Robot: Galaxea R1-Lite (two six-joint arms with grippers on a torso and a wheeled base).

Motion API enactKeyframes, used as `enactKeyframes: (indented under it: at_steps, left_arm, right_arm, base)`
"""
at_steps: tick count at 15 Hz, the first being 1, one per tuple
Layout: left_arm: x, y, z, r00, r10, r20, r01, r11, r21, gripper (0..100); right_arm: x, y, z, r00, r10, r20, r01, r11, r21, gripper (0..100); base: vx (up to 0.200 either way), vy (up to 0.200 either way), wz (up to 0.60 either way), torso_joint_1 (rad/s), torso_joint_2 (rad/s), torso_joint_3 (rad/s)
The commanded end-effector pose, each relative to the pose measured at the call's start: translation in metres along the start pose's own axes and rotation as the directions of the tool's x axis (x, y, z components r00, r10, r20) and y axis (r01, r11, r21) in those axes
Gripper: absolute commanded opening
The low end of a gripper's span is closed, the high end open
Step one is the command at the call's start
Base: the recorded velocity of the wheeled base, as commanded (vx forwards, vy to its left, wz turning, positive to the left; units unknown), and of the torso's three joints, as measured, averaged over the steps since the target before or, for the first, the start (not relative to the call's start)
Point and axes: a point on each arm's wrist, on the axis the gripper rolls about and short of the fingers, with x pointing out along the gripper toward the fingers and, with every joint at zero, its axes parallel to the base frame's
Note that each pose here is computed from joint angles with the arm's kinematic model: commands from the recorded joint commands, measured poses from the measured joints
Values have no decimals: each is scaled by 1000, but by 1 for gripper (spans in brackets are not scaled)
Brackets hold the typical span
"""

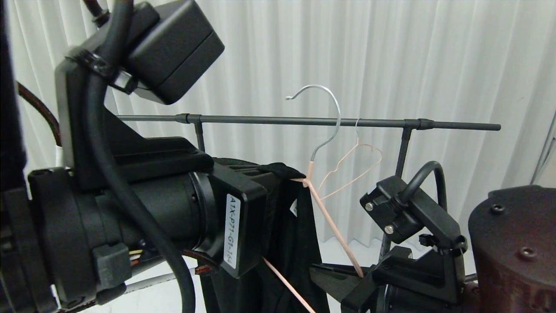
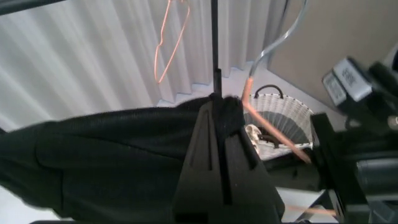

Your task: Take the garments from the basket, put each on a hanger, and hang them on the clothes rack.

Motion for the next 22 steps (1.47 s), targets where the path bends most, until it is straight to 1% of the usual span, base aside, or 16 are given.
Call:
enactKeyframes:
  at_steps: [1, 2, 4, 6, 9, 10, 12, 13, 14, 16, 17, 18, 19, 20, 21, 22]
  left_arm:
    - [-3, 2, -4, 1000, 0, -7, 0, 1000, 3, 0]
    - [-3, 2, -6, 1000, 1, -11, -1, 1000, 4, 100]
    - [-3, 2, -9, 1000, 3, -19, -3, 1000, 9, 100]
    - [-2, 2, -10, 1000, 4, -26, -4, 1000, 12, 100]
    - [-7, 6, -22, 999, 9, -49, -8, 1000, 22, 100]
    - [-17, 12, -35, 998, 15, -65, -13, 999, 31, 100]
    - [-39, 25, -41, 999, 15, -31, -14, 999, 39, 100]
    - [-47, 32, -43, 1000, 7, -20, -6, 999, 52, 100]
    - [-54, 40, -47, 1000, -11, -14, 12, 996, 84, 100]
    - [-62, 51, -59, 995, -98, -27, 101, 981, 169, 100]
    - [-66, 52, -65, 983, -182, -36, 185, 963, 195, 100]
    - [-66, 52, -70, 967, -249, -51, 254, 947, 194, 100]
    - [-64, 52, -73, 954, -293, -69, 301, 935, 189, 100]
    - [-60, 51, -76, 950, -301, -89, 313, 930, 192, 100]
    - [-52, 49, -79, 945, -304, -123, 325, 920, 219, 100]
    - [-48, 48, -81, 940, -312, -138, 337, 910, 239, 100]
  right_arm:
    - [-3, 0, 2, 1000, 1, 17, -1, 1000, 5, 0]
    - [-3, 0, 3, 999, 5, 31, -5, 1000, 10, 0]
    - [-4, 3, 8, 996, 13, 89, -15, 1000, 25, 0]
    - [-5, 2, 9, 995, -4, 103, 2, 1000, 25, 0]
    - [-9, -2, 8, 993, -32, 116, 33, 999, -11, 0]
    - [-18, -8, 2, 993, -37, 109, 44, 997, -57, 0]
    - [-35, -21, -12, 996, -34, 85, 45, 991, -130, 0]
    - [-42, -28, -20, 997, -28, 66, 38, 988, -148, 0]
    - [-50, -36, -30, 999, -10, 39, 17, 983, -181, 0]
    - [-65, -49, -49, 999, 50, -20, -54, 960, -276, 0]
    - [-69, -53, -56, 997, 70, -46, -80, 951, -299, 0]
    - [-70, -54, -59, 995, 77, -56, -91, 948, -304, 0]
    - [-72, -51, -61, 993, 101, -65, -116, 944, -310, 0]
    - [-73, -49, -64, 990, 117, -75, -135, 938, -318, 0]
    - [-75, -45, -67, 986, 143, -90, -165, 928, -333, 0]
    - [-76, -41, -70, 981, 163, -103, -189, 921, -341, 0]
  base:
    - [0, 0, 0, 0, 0, 0]
    - [0, 0, 0, 0, 0, 0]
    - [0, 0, 0, 0, 0, 0]
    - [0, 0, 0, 0, 0, 0]
    - [0, 0, 0, 0, 0, 0]
    - [0, 0, 0, 0, 0, 0]
    - [0, 0, 0, 0, 0, 0]
    - [0, 0, 0, 0, 0, 0]
    - [0, 0, 0, 0, 0, 0]
    - [0, 0, 0, 0, 0, 0]
    - [0, 0, 0, 0, 0, 0]
    - [0, 0, 0, 0, 0, 0]
    - [0, 0, 0, 0, 0, 0]
    - [0, 0, 0, 0, 0, 0]
    - [0, 0, 0, 0, 0, 0]
    - [0, 0, 0, 0, 0, 0]
